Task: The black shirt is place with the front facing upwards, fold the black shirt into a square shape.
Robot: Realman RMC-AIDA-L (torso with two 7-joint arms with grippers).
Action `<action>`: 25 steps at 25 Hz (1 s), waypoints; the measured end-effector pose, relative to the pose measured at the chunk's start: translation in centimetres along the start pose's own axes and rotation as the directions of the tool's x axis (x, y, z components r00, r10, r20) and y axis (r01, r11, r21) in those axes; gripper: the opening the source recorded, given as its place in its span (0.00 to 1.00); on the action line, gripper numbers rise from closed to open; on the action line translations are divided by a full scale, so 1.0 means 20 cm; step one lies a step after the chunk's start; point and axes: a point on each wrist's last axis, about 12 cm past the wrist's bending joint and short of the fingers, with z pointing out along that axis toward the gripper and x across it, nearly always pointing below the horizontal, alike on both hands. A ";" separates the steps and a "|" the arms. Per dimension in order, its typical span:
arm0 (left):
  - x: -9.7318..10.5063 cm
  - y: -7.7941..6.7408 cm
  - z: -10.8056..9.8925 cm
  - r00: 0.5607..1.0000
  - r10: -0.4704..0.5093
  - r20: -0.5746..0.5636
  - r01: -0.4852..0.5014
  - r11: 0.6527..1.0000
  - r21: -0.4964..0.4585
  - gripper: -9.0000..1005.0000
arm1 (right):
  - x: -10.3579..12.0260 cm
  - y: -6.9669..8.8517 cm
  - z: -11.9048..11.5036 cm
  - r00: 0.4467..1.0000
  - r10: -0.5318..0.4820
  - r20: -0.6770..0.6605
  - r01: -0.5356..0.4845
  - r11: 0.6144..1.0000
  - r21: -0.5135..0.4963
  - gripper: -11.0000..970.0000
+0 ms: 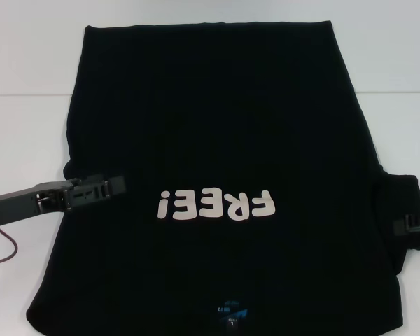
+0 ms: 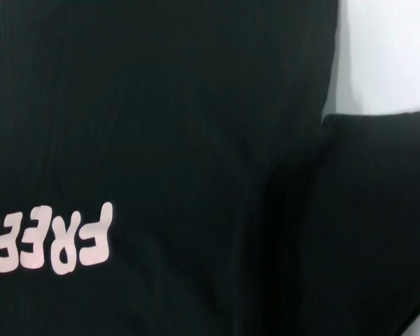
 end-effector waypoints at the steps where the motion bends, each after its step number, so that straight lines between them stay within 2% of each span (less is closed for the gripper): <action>1: 0.00 0.00 0.00 1.000 0.000 0.002 0.000 1.000 0.000 0.79 | 0.00 0.00 0.00 1.000 0.003 -0.004 -0.003 1.000 0.003 0.91; 3: 0.00 0.00 0.00 1.000 -0.002 0.007 0.002 1.000 0.000 0.79 | 0.00 -0.01 0.00 1.000 0.006 -0.012 -0.006 1.000 0.013 0.91; 9: 0.00 0.00 -0.01 1.000 -0.007 0.024 0.007 1.000 0.002 0.79 | 0.00 -0.01 0.01 1.000 0.005 -0.012 -0.004 1.000 0.022 0.73; 19: 0.00 0.00 -0.02 0.999 -0.012 0.033 0.012 1.000 0.008 0.79 | 0.02 -0.03 0.00 1.000 0.010 -0.026 -0.008 0.999 0.044 0.23; 25: 0.01 0.00 -0.02 0.999 -0.016 0.034 0.016 1.000 0.010 0.79 | 0.03 -0.06 0.00 1.000 0.020 -0.013 -0.020 0.998 0.058 0.12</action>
